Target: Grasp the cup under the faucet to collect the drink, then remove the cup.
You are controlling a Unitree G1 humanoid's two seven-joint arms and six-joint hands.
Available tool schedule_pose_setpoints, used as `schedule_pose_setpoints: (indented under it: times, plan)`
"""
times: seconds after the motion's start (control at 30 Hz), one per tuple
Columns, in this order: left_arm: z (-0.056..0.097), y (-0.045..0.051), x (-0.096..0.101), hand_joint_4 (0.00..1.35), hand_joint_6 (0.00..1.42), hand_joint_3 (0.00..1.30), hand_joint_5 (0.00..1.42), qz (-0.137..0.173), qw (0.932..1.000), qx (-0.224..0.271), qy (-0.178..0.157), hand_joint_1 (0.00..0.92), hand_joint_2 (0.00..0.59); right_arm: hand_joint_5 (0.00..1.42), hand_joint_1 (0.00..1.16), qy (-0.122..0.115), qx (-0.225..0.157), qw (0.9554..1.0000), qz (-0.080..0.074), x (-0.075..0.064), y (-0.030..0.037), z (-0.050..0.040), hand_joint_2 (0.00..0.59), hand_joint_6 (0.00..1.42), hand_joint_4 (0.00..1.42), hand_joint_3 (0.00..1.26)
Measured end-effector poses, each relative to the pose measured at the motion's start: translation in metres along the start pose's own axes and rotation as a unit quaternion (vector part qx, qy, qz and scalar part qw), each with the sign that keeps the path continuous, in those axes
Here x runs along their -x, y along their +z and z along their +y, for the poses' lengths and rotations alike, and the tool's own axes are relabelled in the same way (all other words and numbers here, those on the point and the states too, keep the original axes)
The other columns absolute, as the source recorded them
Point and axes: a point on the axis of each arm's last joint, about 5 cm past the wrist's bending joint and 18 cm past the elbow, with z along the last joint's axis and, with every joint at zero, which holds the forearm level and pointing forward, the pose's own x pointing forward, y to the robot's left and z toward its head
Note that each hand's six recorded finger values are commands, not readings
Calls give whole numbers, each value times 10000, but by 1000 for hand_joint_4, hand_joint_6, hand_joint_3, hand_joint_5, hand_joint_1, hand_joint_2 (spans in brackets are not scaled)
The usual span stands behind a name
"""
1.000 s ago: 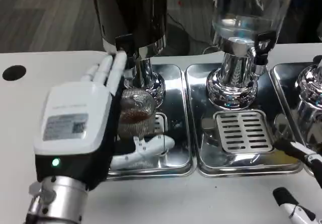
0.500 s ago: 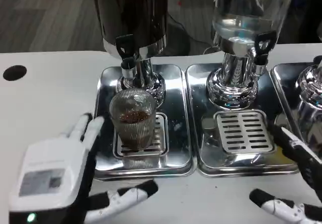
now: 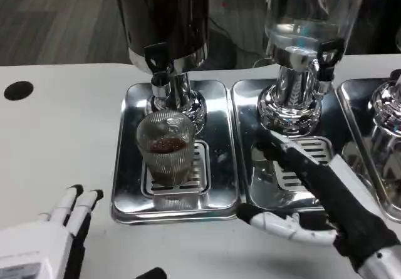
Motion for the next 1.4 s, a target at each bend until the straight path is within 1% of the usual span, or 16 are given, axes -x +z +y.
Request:
schedule_pose_setpoints:
  times: [0.07, 0.1, 0.17, 0.23, 0.27, 0.33, 0.43, 0.53, 0.57, 0.67, 0.8, 0.9, 0.93, 1.1, 1.27, 1.4]
  plan:
    - [-7, -21, 57, 95, 426, 175, 175, 1, 10000, 12, 13, 0, 65, 73, 688, 65, 14, 10000, -46, -114, 60, 45, 110, 64, 49, 77]
    - [-12, -24, 87, 97, 428, 176, 177, -35, 10000, 71, 2, 0, 65, 66, 688, 113, 55, 9999, -98, -181, 100, 71, 110, 51, 40, 66]
    - [-21, -42, 117, 97, 429, 176, 178, -31, 10000, 70, 0, 0, 66, 49, 698, 147, 73, 9997, -173, -252, 148, 99, 108, 47, 24, 40]
    - [-35, -53, 141, 98, 431, 181, 179, -32, 10000, 64, -30, 0, 74, 48, 705, 165, 95, 9996, -187, -301, 180, 122, 106, 46, 8, 30]
    - [-49, -59, 163, 99, 431, 183, 179, -32, 10000, 69, -58, 0, 76, 48, 707, 180, 126, 9996, -179, -348, 206, 139, 106, 46, 5, 28]
    - [-69, -63, 196, 100, 433, 184, 181, -75, 9999, 102, -110, 0, 78, 40, 709, 202, 129, 9994, -232, -442, 271, 191, 106, 31, 0, 25]
    - [-83, -75, 238, 101, 436, 186, 182, -93, 9997, 170, -131, 0, 80, 38, 709, 274, 163, 9991, -277, -562, 346, 243, 106, 27, 0, 21]
    - [-90, -87, 269, 106, 438, 191, 183, -90, 9997, 191, -147, 0, 81, 37, 710, 313, 199, 9990, -268, -628, 380, 273, 106, 26, 0, 19]
    - [-91, -97, 289, 107, 439, 191, 183, -88, 9997, 175, -163, 0, 82, 37, 711, 333, 221, 9989, -236, -661, 390, 292, 105, 26, 0, 18]
    - [-89, -107, 319, 111, 440, 203, 184, -123, 9997, 151, -171, 0, 83, 37, 714, 331, 202, 9991, -144, -727, 393, 327, 102, 26, 0, 17]
    - [-93, -116, 344, 112, 441, 207, 184, -149, 9996, 153, -186, 0, 84, 37, 718, 349, 226, 9991, -87, -820, 398, 391, 94, 26, 9, 16]
    - [-91, -129, 375, 112, 442, 210, 184, -126, 9996, 133, -217, 0, 84, 36, 726, 367, 186, 9991, -26, -874, 384, 439, 84, 42, 19, 23]
    - [-87, -135, 387, 118, 442, 221, 190, -129, 9996, 121, -233, 0, 85, 36, 728, 373, 178, 9991, 28, -909, 370, 459, 83, 43, 21, 24]
    - [-74, -163, 428, 128, 443, 242, 195, -79, 9996, 90, -275, 0, 86, 44, 729, 416, 191, 9989, 120, -992, 345, 498, 82, 45, 22, 26]
    - [-58, -192, 474, 135, 444, 255, 203, 4, 9994, 114, -335, 0, 90, 46, 730, 409, 149, 9990, 108, -1088, 365, 543, 82, 46, 28, 26]
    - [-48, -206, 522, 145, 454, 259, 207, 50, 9992, 94, -383, 0, 98, 47, 731, 407, 141, 9990, 105, -1131, 358, 563, 81, 46, 32, 26]
